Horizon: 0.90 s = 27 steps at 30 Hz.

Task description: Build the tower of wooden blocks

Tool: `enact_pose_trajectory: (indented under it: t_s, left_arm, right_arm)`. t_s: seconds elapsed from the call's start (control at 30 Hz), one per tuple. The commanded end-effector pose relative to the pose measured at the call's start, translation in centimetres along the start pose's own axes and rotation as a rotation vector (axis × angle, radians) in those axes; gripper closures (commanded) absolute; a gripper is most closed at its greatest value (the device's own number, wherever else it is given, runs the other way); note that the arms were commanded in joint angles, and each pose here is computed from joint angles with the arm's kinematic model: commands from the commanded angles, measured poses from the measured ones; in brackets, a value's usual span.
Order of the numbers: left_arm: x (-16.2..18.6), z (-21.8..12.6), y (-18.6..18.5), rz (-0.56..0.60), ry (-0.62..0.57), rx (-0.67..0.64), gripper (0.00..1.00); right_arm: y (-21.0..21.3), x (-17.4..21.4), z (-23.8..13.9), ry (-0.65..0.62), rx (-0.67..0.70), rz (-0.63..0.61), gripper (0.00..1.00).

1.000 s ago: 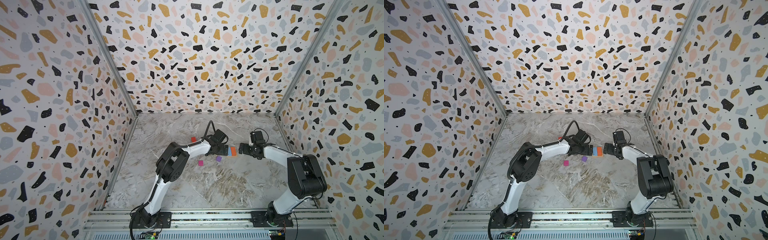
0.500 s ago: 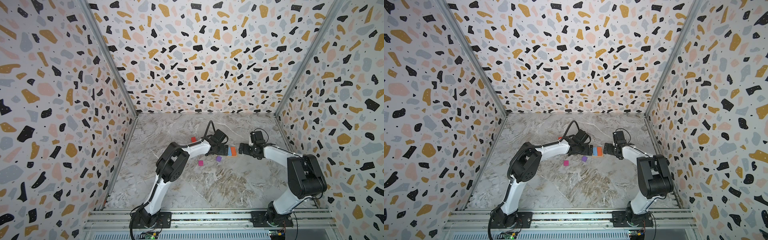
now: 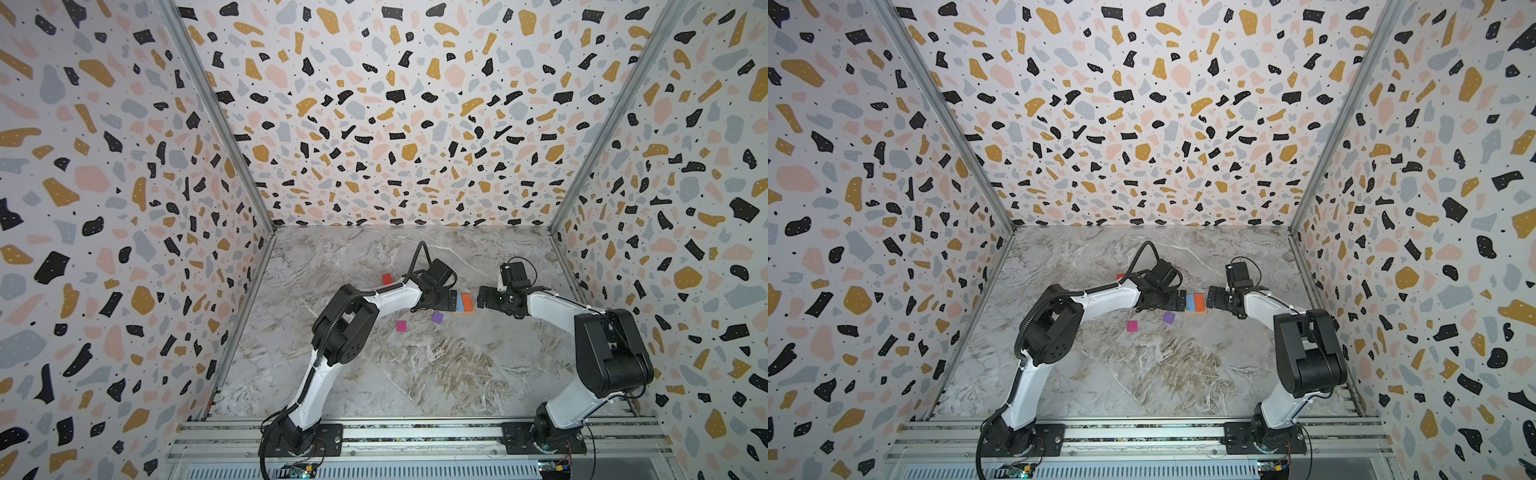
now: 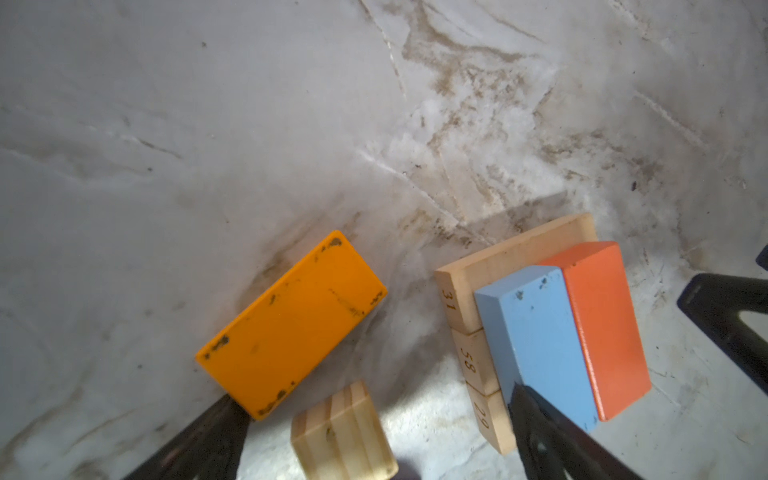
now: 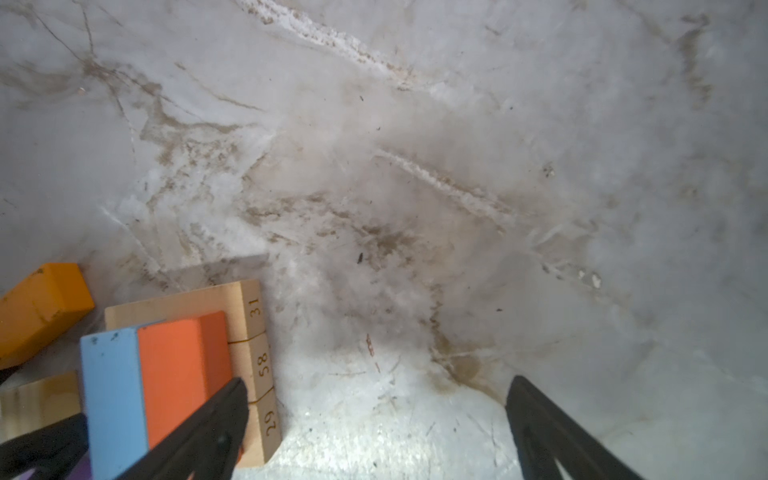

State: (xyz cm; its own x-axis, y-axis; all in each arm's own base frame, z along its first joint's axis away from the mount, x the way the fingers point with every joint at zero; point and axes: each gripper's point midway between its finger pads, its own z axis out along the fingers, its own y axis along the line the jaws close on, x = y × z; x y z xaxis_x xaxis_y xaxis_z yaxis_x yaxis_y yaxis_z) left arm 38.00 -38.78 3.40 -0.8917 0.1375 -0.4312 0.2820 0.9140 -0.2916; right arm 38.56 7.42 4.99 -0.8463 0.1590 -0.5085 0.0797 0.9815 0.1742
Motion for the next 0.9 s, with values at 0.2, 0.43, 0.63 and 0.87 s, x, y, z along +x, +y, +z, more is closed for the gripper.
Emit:
enact_pose_trajectory:
  t_s: [0.2, 0.43, 0.63, 0.87]
  left_arm:
    - [1.2, 1.2, -0.2, 0.002, 0.042, -0.005, 0.0]
    - [0.4, 0.3, 0.8, 0.0, 0.024, -0.033, 0.0]
    - [-0.4, -0.6, 1.7, -0.005, 0.005, -0.051, 0.0]
    - [-0.8, -0.7, 2.1, -0.008, -0.006, -0.06, 0.0]
  right_arm:
    - [0.3, -1.4, -0.5, -0.027, -0.004, -0.007, 0.02]
    - [0.3, -1.4, -0.6, -0.03, -0.003, -0.008, 0.02]
    - [0.5, -1.2, -0.5, -0.021, -0.014, -0.009, 0.02]
    - [0.7, -1.1, -0.3, -0.013, -0.026, -0.01, 0.03]
